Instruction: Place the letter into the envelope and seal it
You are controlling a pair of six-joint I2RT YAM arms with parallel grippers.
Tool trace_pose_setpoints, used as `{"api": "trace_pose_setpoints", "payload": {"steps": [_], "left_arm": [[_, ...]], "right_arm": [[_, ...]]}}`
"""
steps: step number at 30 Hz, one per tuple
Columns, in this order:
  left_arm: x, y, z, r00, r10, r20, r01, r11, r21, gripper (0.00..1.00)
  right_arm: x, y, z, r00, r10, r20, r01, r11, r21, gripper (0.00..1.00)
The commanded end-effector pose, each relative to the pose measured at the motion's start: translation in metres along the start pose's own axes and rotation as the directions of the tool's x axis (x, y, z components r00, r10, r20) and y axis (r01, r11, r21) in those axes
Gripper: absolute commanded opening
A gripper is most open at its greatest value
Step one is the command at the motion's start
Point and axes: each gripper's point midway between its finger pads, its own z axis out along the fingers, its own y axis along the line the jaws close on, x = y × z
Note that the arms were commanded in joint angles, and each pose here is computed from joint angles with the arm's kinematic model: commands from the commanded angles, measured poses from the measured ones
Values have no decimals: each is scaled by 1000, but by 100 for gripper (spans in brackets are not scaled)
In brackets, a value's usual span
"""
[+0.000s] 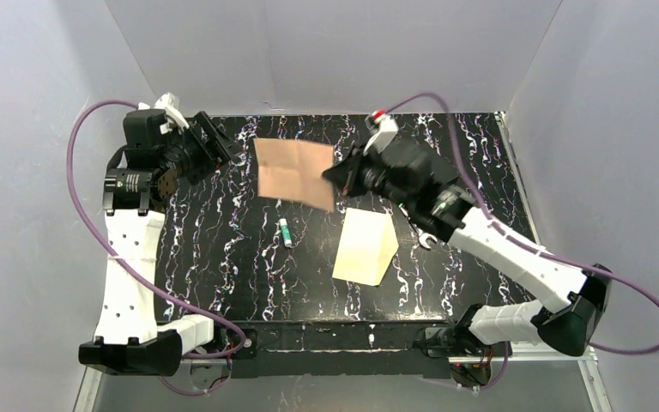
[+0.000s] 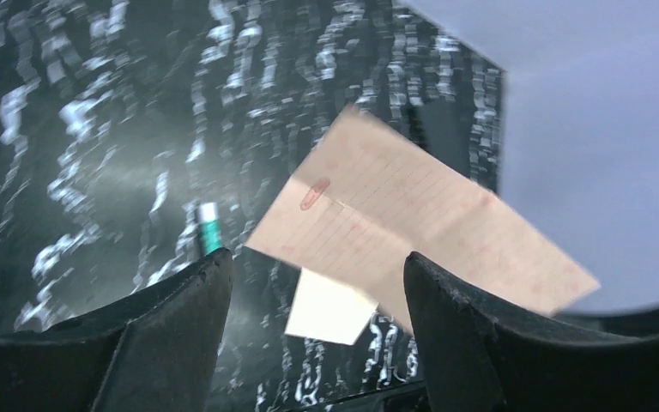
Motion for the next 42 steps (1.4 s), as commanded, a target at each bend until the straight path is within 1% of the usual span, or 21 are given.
{"api": "trace_pose_setpoints", "payload": {"steps": [1,3,5,7,9,10,12,13,15,16,19,22,24,27,30,32,36,39,40,42], "left_arm": [[-11,-72,-6,990,141,-19,-124,919,374,70],[-9,-89,-15,974,228,1,-201,857,475,69],[-4,-95,-26,952,305,33,-276,805,525,71],[5,-98,-36,932,356,71,-332,755,565,74],[17,-102,-46,906,408,110,-384,686,618,74],[24,-102,-49,892,435,122,-406,654,639,75],[39,-106,-59,855,486,180,-458,548,700,75],[43,-107,-62,838,502,216,-487,507,712,75],[44,-102,-62,813,525,251,-533,499,683,76],[46,-101,-63,802,541,255,-544,484,685,76],[55,-103,-69,782,583,220,-524,424,739,76],[58,-101,-63,757,612,229,-538,383,751,77],[61,-100,-60,731,637,243,-547,335,768,76],[63,-104,-57,740,640,209,-495,306,813,76],[74,-108,-69,745,634,209,-436,224,872,75],[79,-106,-76,736,636,233,-448,199,872,76],[84,-102,-79,717,643,267,-489,192,851,77],[86,-96,-67,728,645,233,-475,229,849,76],[87,-94,-64,733,644,218,-464,239,853,75],[86,-92,-59,732,648,211,-467,251,848,64]], "right_arm": [[-4,-34,-38,912,-328,-247,330,943,-34,1],[-13,-35,-45,860,-421,-288,415,906,-88,1],[-17,-30,-52,809,-492,-322,465,870,-163,1],[-16,-21,-57,759,-558,-336,497,830,-254,1],[-21,-10,-62,725,-605,-329,519,794,-317,1],[-24,-4,-63,717,-620,-319,522,781,-344,1],[-31,12,-66,709,-641,-294,517,756,-402,1],[-30,17,-67,703,-649,-291,509,744,-432,1],[-29,28,-70,696,-661,-282,483,721,-497,1],[-29,34,-70,701,-660,-270,472,713,-519,1],[-35,52,-73,728,-646,-228,441,696,-566,1],[-37,59,-73,738,-637,-221,422,692,-586,1],[-37,57,-73,735,-638,-230,424,697,-578,1],[-40,57,-74,730,-648,-217,442,690,-573,1],[-43,57,-72,731,-650,-206,452,688,-567,1],[-45,56,-67,735,-646,-206,456,696,-555,1],[-45,52,-59,737,-641,-215,458,707,-538,1],[-51,56,-59,741,-644,-189,471,700,-537,1],[-54,59,-61,744,-645,-172,476,693,-541,1],[-61,65,-62,756,-637,-150,476,693,-542,1]]}}
